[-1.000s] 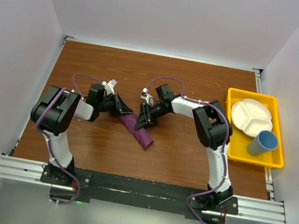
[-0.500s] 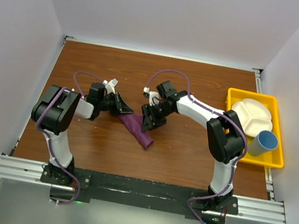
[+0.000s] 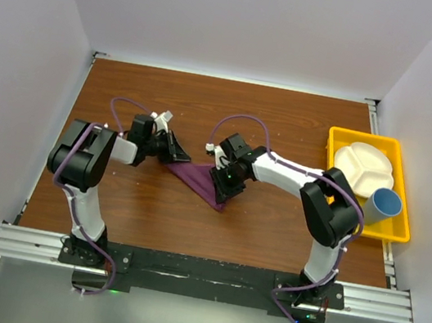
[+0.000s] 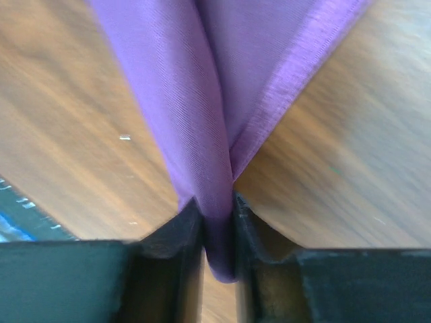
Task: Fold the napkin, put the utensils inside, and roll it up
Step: Roll the napkin with the utensil
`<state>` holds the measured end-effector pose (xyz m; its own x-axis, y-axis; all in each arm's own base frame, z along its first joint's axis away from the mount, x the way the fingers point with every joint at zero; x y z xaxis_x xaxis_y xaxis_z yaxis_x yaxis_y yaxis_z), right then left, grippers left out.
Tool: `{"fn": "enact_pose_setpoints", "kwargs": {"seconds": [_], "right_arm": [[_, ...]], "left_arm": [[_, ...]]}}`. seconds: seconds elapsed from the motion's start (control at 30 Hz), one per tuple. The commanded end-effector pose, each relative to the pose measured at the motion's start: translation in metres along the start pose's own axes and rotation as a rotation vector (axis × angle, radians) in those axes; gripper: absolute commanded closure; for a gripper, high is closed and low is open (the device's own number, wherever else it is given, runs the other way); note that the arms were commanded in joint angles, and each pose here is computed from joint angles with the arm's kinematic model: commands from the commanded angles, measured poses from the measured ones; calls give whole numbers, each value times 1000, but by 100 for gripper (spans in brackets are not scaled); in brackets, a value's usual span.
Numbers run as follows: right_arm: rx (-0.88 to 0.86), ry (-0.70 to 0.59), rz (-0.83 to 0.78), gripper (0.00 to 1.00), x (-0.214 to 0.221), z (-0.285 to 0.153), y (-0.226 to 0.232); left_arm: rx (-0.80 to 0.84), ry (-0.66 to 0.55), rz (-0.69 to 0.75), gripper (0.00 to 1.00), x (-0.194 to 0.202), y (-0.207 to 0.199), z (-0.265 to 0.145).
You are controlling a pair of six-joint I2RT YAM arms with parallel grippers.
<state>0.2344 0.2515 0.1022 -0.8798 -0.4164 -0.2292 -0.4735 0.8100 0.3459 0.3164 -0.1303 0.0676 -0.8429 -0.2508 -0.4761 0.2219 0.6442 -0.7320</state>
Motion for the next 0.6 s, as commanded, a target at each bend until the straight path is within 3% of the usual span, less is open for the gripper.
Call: {"fn": "enact_pose_setpoints", "kwargs": {"seconds": [0.0,0.2,0.4,0.57], "right_arm": [[167,5,-57,63,12,-9,-16],[164,-83,-108,42,-2,-35,13],[249,-287,-246,25,-30,-63,46],[264,-251,-384,20,-47,-38,68]], "left_arm": [[-122,69,-1,93,11,27,0],[-134,61,16,91,-9,15,-5],[-108,28,-15,78,-41,-16,-14],[-144,-9,-31,62,-67,-40,-32]]}}
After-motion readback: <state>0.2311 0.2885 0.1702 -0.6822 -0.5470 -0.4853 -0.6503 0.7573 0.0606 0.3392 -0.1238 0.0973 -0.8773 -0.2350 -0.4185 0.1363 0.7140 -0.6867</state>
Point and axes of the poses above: each gripper's point midway between its finger pads, its own z axis out along the fingers, its own y axis along the line the jaws close on, x = y × z, the point moved 9 cm from there along -z, back along the fingers, and after that the axes turned 9 degrees about z, right-handed, at the moved point
